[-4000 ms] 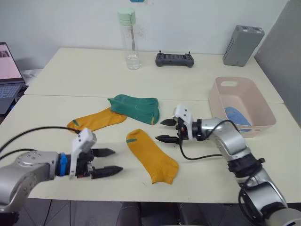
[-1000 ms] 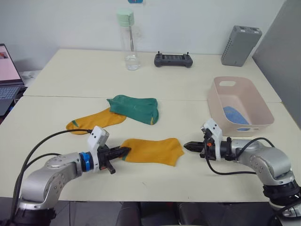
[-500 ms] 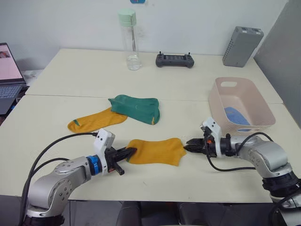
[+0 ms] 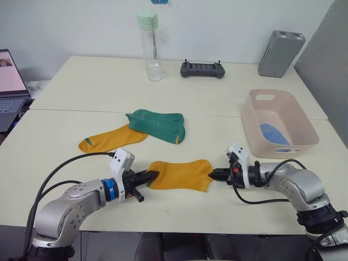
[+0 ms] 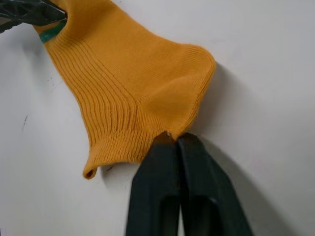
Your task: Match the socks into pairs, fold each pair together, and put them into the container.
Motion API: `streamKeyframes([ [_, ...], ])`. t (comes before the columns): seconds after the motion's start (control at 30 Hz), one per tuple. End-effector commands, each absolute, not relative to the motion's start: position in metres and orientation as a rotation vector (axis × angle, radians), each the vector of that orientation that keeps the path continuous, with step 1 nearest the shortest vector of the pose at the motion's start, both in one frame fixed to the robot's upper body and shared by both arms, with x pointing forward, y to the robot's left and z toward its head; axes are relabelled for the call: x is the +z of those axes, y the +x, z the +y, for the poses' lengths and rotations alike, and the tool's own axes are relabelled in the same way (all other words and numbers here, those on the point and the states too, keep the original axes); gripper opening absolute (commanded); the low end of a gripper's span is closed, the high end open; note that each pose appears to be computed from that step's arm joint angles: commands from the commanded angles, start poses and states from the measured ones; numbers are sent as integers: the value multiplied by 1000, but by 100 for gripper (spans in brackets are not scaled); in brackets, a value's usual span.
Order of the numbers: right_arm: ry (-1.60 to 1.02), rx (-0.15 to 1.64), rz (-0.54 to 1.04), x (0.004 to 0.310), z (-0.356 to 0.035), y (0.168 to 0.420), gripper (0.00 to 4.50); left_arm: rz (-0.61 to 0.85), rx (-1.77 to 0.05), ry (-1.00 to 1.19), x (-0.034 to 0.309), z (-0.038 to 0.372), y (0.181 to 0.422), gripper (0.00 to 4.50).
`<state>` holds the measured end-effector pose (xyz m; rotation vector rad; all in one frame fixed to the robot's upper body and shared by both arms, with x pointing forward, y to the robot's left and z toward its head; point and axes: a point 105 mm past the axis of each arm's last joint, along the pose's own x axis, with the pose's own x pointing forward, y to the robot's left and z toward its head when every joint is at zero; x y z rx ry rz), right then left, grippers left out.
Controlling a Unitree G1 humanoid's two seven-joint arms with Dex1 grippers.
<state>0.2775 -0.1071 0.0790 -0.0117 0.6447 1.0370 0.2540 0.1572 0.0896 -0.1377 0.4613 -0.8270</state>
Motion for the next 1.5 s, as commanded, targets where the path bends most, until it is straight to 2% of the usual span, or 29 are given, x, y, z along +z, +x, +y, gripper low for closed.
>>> streamKeyframes([
  [0.03,-26,1049,606,93,-114,278,3,417,-858,-138,98,149,253,0],
  [0.27,-90,1035,607,100,-130,288,3,369,-821,-102,96,146,262,0],
  [0.5,-112,1046,577,98,-123,288,3,369,-802,-75,91,148,270,0],
  [0.53,-123,1039,543,100,-121,290,0,369,-803,-91,91,147,270,22],
  [0.63,-130,1013,497,104,-123,294,73,376,-823,-90,90,146,267,96],
  [0.8,-191,964,410,124,-139,301,254,363,-791,-92,106,169,267,259],
  [0.93,-231,987,314,148,-134,305,397,385,-820,14,123,194,262,260],
  [1.03,-155,1031,234,163,-115,306,397,362,-826,71,135,205,267,260],
  [1.13,-160,1109,149,166,-90,299,397,264,-886,140,156,199,278,260],
  [1.17,-175,1122,134,165,-84,298,379,247,-917,167,159,195,279,260],
  [1.23,-244,1154,113,155,-70,295,338,216,-1002,231,157,180,279,223],
  [1.4,-395,1181,98,120,-42,300,153,182,-1174,375,134,144,279,76],
  [1.47,-402,1159,116,108,-39,306,80,201,-1199,468,116,137,283,16],
  [1.5,-401,1133,126,103,-44,310,45,209,-1180,482,108,137,287,0],
])
